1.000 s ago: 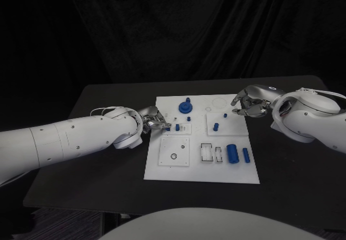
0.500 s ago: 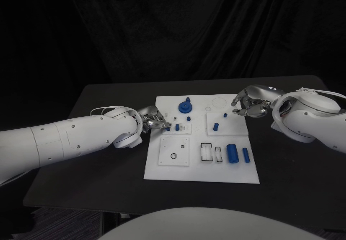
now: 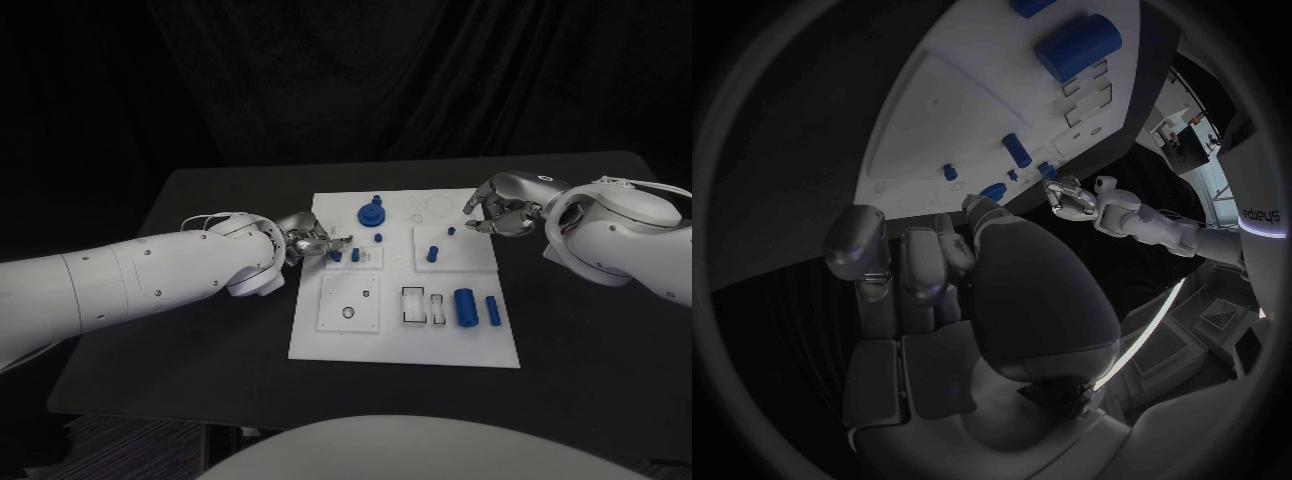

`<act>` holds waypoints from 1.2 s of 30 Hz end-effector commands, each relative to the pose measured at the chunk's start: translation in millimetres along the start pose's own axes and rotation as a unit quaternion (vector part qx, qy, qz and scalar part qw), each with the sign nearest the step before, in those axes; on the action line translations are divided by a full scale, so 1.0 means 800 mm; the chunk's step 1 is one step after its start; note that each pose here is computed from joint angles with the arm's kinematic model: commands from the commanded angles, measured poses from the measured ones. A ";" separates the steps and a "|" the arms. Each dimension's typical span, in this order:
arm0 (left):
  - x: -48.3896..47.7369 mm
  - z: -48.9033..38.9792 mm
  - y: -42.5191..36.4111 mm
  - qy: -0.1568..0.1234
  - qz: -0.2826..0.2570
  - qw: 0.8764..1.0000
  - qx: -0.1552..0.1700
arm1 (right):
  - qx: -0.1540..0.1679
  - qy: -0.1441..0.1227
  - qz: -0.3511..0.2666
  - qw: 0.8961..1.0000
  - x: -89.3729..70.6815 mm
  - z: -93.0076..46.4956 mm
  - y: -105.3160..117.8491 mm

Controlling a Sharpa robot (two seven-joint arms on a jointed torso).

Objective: Assemble the parts on the task board

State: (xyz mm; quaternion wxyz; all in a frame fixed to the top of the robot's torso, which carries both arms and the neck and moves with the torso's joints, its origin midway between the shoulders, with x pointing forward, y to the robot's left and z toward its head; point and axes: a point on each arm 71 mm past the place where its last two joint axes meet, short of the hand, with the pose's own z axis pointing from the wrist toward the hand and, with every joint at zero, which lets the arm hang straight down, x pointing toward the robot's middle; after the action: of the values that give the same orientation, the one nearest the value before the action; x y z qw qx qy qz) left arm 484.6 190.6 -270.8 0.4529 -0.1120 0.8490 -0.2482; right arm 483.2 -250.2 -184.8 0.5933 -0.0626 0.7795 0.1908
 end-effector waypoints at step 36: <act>0.000 0.004 -0.0050 -0.013 -0.004 0.999 0.035 | 0.013 0.011 -0.003 1.000 0.003 0.001 -0.002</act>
State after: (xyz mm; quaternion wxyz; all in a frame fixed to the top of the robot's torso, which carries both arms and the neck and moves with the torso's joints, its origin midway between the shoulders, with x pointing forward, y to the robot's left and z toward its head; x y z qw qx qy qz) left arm 487.5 188.9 -271.3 0.4629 -0.1050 0.8391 -0.2658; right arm 483.7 -250.3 -185.9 0.5890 -0.0620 0.7840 0.1861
